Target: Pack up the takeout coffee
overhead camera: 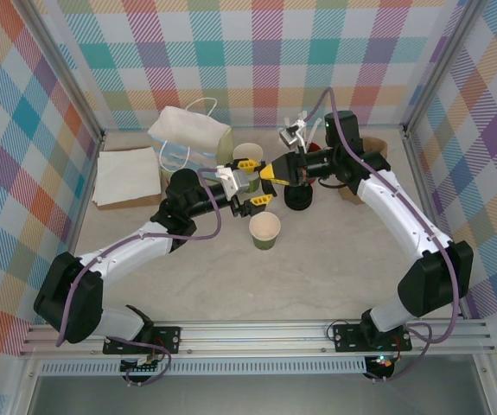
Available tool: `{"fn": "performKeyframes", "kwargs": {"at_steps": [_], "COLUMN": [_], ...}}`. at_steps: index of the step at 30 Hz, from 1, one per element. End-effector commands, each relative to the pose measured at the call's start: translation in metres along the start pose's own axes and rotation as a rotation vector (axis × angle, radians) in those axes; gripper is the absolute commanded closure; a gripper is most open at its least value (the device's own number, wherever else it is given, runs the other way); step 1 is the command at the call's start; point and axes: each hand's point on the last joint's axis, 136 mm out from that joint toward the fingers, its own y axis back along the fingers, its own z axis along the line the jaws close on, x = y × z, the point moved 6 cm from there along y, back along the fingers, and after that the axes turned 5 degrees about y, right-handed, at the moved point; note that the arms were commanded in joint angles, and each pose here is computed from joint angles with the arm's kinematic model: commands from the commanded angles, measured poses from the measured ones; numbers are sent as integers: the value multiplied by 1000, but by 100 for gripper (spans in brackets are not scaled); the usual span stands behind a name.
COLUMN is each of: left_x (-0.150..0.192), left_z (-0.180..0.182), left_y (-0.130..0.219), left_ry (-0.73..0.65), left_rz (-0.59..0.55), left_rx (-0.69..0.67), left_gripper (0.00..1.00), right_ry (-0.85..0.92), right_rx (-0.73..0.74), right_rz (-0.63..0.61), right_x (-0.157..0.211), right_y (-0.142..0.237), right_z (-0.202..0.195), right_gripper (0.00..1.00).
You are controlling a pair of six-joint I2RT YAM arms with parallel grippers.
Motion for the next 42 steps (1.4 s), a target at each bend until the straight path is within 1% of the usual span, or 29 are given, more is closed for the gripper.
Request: {"fn": "performKeyframes", "kwargs": {"at_steps": [1, 7, 10, 15, 18, 20, 23, 27, 29, 32, 36, 39, 41, 42], "left_x": [-32, -28, -21, -7, 0, 5, 12, 20, 24, 30, 38, 45, 49, 50], "left_z": [2, 1, 0, -3, -5, -5, -7, -10, -12, -14, -16, -18, -20, -20], "left_y": [3, 4, 5, 8, 10, 11, 14, 20, 24, 28, 32, 37, 38, 38], "left_ry": [-59, -64, -64, -58, -56, -57, -55, -63, -60, -52, -45, -26, -21, -21], "left_rz": [-88, -53, -6, 80, 130, 170, 245, 337, 387, 461, 562, 650, 693, 708], "left_rx": [-10, -8, -6, 2, 9, 12, 23, 38, 46, 65, 82, 105, 119, 125], "left_gripper": [25, 26, 27, 27, 28, 28, 29, 31, 32, 33, 34, 35, 35, 35], "right_ry": [-23, -16, -11, -14, -21, -22, -16, -22, -44, -81, -159, -221, -243, -252], "right_rx": [-1, 12, 27, 57, 100, 134, 213, 386, 542, 757, 887, 1051, 1163, 1195], "right_rz": [28, 27, 25, 23, 19, 13, -13, -71, -98, -104, -132, -148, -132, -121], "right_x": [5, 5, 5, 7, 8, 8, 9, 11, 14, 22, 32, 43, 52, 56], "right_y": [-6, -6, -5, -4, -3, -2, 3, 21, 34, 52, 70, 90, 102, 105], "right_z": [-7, -9, -8, -12, -17, -21, -26, -38, -51, -70, -92, -112, -126, -131], "right_gripper": [97, 92, 85, 70, 63, 57, 49, 42, 38, 35, 31, 31, 27, 26]}}
